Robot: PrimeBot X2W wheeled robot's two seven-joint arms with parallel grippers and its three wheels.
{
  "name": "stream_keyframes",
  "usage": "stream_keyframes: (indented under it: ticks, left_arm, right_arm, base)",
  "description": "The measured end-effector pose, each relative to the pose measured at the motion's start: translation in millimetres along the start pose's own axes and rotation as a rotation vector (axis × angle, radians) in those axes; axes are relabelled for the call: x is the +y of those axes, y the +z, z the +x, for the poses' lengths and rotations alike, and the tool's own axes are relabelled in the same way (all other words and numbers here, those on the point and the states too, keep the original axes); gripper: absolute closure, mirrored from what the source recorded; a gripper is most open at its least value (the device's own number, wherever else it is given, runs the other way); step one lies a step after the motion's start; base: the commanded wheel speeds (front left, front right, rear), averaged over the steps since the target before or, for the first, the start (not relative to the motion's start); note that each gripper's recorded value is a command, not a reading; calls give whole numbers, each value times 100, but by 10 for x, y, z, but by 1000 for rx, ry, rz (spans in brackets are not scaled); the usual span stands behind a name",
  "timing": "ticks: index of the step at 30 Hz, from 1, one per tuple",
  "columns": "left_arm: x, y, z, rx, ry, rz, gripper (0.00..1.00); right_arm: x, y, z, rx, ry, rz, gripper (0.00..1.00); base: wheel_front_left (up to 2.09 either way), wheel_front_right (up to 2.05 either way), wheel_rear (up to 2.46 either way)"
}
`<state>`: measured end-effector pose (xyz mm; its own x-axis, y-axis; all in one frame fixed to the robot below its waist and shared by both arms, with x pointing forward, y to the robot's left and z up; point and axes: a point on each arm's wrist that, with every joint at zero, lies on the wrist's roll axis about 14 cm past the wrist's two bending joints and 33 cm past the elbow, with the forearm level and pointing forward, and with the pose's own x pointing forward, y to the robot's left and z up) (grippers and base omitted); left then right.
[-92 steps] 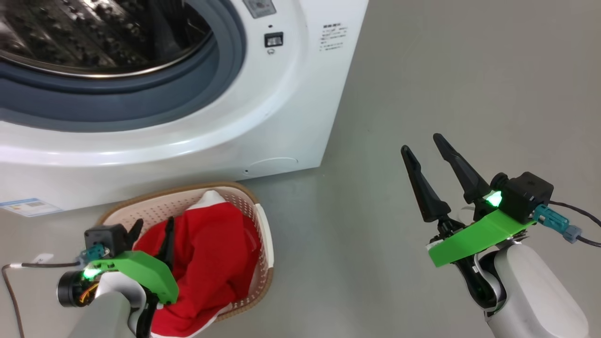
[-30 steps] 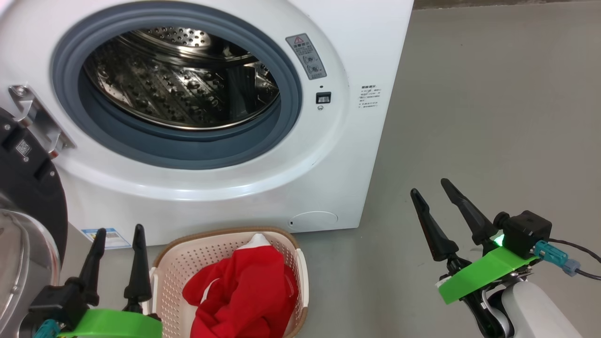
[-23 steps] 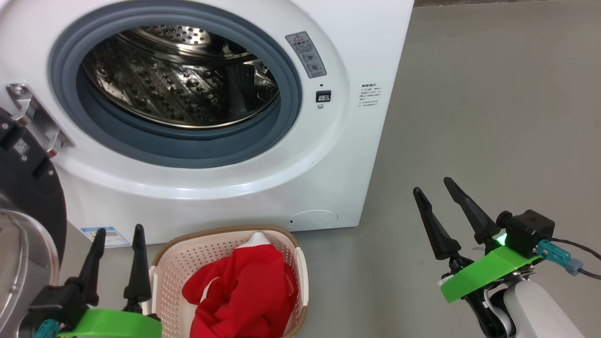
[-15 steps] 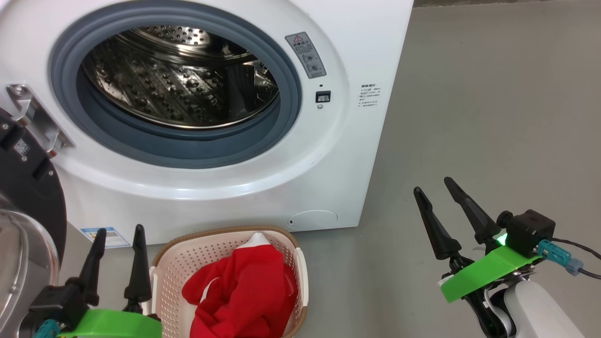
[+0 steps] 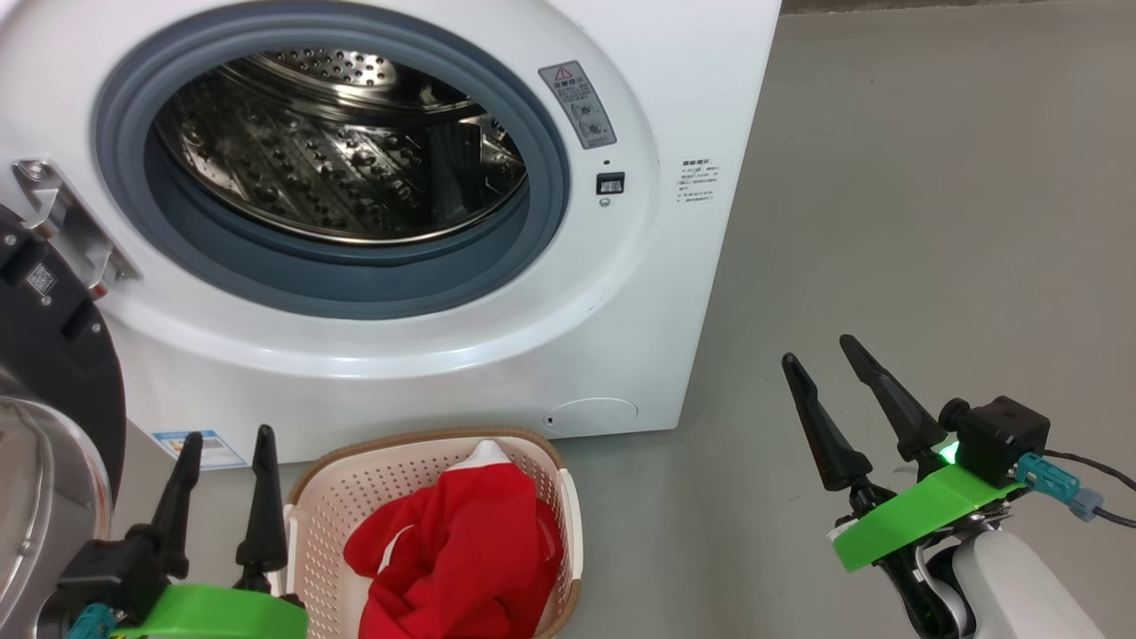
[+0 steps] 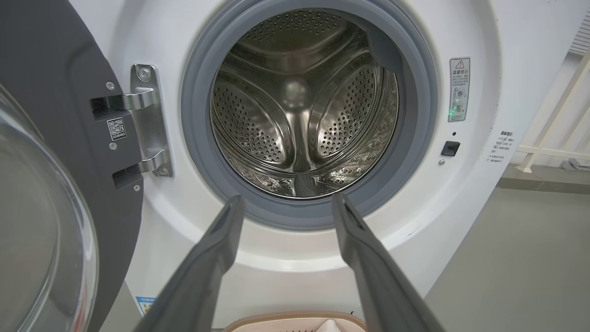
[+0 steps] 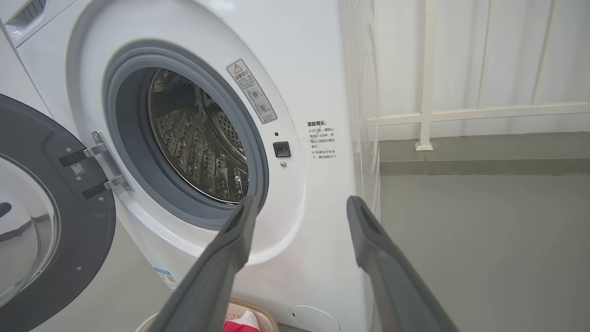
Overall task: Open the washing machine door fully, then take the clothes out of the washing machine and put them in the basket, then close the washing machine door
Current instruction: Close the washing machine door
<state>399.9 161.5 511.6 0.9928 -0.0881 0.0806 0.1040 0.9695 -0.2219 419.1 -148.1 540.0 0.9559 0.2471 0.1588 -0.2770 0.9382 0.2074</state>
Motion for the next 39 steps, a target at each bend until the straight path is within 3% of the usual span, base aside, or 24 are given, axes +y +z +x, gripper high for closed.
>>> stream_keyframes:
  ticks: [13,29,39]
  left_arm:
    - [-23,6,-3,-2,-7,1,0]
    - [-29,15,-13,-3,-11,3,0]
    - [-28,11,-23,-1,-12,6,0]
  right_arm:
    - [-1,15,-3,-4,-1,-1,0]
    - [12,24,0,-6,2,0,0]
    - [25,26,0,-7,6,-1,0]
  base:
    - [-25,25,0]
    - [-161,161,0]
    - [-55,55,0]
